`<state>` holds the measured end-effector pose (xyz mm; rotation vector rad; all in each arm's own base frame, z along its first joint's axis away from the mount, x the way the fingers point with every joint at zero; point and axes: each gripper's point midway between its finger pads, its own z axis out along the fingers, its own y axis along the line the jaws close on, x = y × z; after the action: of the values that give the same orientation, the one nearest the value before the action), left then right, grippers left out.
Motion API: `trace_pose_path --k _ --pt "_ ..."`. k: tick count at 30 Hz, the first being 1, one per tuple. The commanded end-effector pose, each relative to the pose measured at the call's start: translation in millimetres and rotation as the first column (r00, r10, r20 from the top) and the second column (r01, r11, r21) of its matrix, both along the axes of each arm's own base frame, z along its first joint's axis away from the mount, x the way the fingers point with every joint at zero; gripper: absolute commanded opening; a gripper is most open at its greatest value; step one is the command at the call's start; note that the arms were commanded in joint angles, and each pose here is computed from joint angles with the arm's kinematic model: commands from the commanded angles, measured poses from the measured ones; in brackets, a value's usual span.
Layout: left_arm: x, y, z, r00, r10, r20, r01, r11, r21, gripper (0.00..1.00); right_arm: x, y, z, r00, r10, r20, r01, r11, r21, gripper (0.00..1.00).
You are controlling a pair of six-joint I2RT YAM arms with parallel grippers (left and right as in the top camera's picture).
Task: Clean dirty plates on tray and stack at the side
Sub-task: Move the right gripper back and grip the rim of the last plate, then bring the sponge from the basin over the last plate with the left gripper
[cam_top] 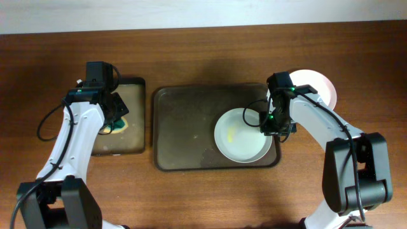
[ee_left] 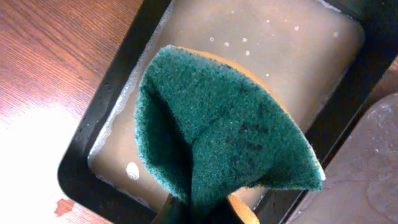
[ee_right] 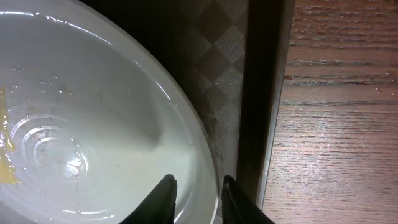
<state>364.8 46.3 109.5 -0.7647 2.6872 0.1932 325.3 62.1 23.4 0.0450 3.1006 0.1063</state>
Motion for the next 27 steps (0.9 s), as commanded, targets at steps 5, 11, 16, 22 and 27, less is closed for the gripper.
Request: trace_pose_path --k 5,11,16,22,27 --pt "3.6 -14.7 -4.7 0.998 -0.058 0.003 0.058 0.995 -0.077 0.0 -12.0 -1.8 -14.7 0.999 -0.038 -0.037 0.038 0.999 -0.005 0.26" --pt "6.3 -30.7 -5.2 0.992 -0.122 0.018 0.123 0.981 -0.151 0.0 -17.9 19.7 -26.2 0.999 -0.029 -0.04 0.034 0.991 0.126 0.21" --pt "12.1 -64.9 -2.6 0.967 -0.247 0.063 0.255 0.936 -0.241 0.0 -16.3 31.3 -24.0 0.999 -0.022 -0.036 0.028 0.982 0.189 0.1" --pt "4.8 -123.6 -1.8 0.92 -0.384 0.073 0.389 0.878 -0.278 0.0 -5.8 56.9 -24.0 0.999 -0.033 0.021 0.027 0.977 0.211 0.09" --pt "-6.0 -176.2 -0.4 0.897 -0.434 0.085 0.438 0.846 -0.305 0.0 -4.1 93.2 -28.2 0.993 0.055 0.103 -0.078 0.97 0.232 0.08"
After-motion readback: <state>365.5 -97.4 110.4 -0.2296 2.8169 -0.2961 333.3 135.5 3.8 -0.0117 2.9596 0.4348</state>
